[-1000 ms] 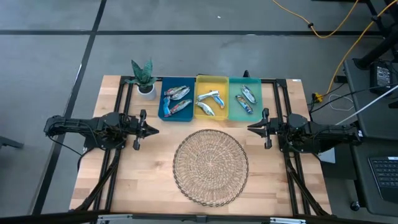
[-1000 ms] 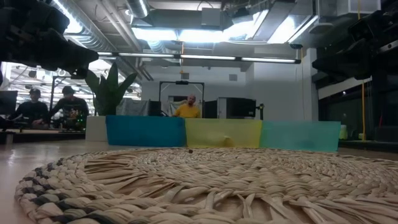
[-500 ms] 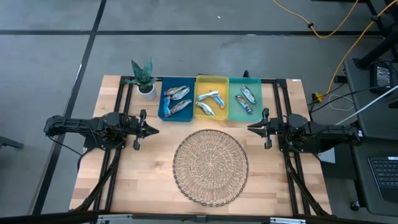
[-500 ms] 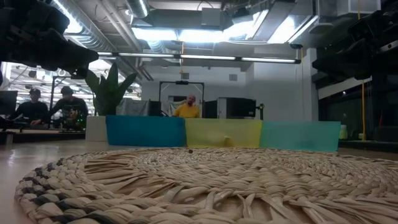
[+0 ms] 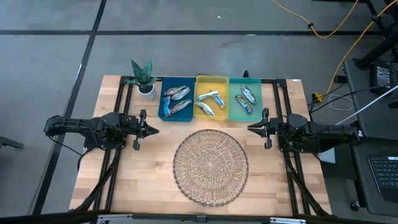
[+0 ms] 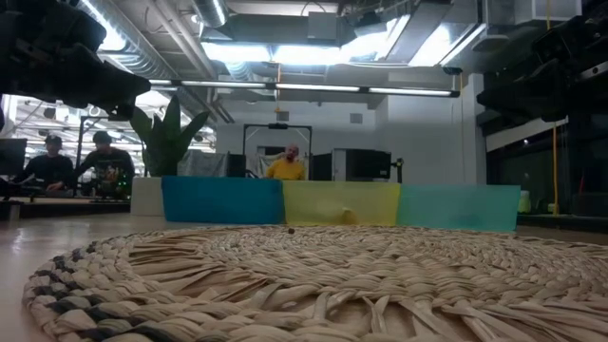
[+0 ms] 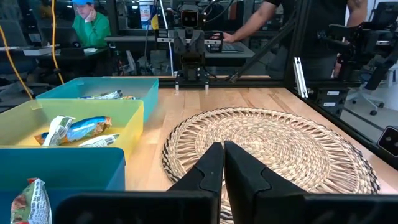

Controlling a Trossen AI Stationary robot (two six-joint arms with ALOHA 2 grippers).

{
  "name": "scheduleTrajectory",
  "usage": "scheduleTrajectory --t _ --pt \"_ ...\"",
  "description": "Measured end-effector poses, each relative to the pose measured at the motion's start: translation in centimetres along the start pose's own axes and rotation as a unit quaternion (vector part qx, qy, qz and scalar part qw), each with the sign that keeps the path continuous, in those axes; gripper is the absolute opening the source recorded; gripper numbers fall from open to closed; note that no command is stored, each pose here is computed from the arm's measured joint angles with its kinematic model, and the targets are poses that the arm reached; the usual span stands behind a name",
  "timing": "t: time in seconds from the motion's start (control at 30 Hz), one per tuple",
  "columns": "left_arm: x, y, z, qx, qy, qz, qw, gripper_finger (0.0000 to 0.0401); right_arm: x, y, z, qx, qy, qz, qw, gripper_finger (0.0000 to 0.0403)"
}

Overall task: Pick and place Granola Bars by type
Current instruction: Return to Home Position

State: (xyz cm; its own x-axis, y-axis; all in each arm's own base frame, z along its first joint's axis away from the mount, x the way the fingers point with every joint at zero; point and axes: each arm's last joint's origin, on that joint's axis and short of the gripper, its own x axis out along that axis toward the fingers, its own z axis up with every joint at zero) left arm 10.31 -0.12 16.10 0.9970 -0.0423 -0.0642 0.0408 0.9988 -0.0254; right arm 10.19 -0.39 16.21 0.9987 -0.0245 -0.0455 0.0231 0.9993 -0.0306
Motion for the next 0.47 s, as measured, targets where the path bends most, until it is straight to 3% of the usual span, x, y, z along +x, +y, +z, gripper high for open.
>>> scheduleTrajectory --t 0.47 --pt "0.0 0.0 0.0 0.0 0.0 0.0 1.0 0.0011 0.0 0.0 0.0 0.0 0.0 0.0 1.0 0.0048"
